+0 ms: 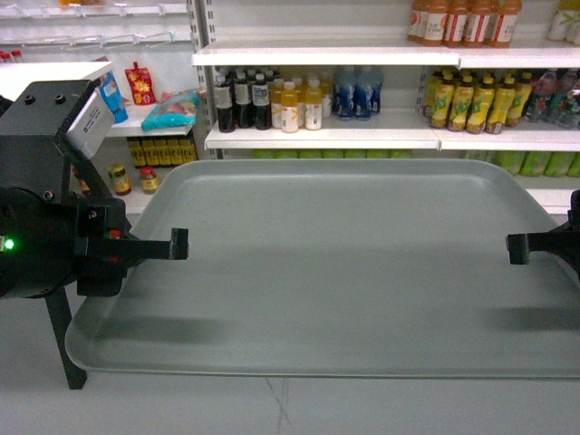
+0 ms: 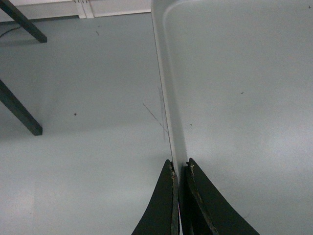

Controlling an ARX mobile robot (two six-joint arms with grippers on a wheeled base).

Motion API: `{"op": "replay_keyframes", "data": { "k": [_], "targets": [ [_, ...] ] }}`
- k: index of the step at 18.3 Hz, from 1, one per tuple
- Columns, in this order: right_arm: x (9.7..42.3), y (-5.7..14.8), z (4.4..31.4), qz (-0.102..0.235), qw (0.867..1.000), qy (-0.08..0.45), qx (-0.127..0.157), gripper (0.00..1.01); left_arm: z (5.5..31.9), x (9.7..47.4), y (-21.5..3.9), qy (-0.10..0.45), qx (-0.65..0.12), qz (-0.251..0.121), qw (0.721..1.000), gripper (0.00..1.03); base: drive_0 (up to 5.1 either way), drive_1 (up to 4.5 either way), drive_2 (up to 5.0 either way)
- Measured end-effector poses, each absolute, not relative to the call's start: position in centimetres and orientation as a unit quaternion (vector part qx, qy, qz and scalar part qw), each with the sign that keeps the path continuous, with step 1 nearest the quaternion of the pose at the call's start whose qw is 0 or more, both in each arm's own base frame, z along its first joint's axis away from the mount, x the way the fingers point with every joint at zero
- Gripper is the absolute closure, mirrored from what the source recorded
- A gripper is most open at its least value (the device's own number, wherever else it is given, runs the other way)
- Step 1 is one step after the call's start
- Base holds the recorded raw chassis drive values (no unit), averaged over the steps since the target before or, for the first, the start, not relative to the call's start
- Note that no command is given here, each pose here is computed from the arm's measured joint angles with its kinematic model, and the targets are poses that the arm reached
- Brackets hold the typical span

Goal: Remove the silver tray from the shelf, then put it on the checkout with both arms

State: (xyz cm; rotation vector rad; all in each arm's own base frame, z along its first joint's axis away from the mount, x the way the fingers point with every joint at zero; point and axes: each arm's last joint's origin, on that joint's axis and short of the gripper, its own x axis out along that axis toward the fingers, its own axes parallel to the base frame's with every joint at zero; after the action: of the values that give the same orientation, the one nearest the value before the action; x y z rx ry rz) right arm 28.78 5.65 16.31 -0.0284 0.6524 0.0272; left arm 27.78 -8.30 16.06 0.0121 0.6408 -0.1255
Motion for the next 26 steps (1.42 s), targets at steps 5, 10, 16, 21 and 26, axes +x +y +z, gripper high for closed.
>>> {"op": "replay_keyframes", "data": {
  "k": [5, 10, 16, 21, 26],
  "targets": [
    [28.78, 5.65, 16.31, 0.013, 0.947, 0.320, -0.014, 0.98, 16.06, 27.77, -8.31, 0.315, 0.006, -0.062, 0.947, 0.99, 0.0, -4.28, 4.4],
    [28.78, 5.61, 16.29, 0.012, 0.947, 0.321, -0.014, 0.98, 16.07, 27.78, -8.32, 0.315, 0.006, -0.062, 0.947, 0.99, 0.0, -4.35, 4.3],
    [28.71, 5.63, 16.22, 0.012, 0.946, 0.322, -0.015, 0.98, 16.03, 27.73, -8.29, 0.316, 0.007, -0.061, 0.947, 0.99, 0.0, -0.59, 0.6],
    [28.73, 5.62, 16.25, 0.012, 0.947, 0.321, -0.014, 0.98, 16.04, 27.74, -8.30, 0.315, 0.006, -0.061, 0.947, 0.99, 0.0, 0.00, 0.0],
    [28.75, 5.45, 16.21, 0.010, 0.946, 0.323, -0.014, 0.98, 16.06, 27.71, -8.45, 0.314, 0.007, -0.064, 0.947, 0.99, -4.9, 2.52, 2.5]
  ]
}}
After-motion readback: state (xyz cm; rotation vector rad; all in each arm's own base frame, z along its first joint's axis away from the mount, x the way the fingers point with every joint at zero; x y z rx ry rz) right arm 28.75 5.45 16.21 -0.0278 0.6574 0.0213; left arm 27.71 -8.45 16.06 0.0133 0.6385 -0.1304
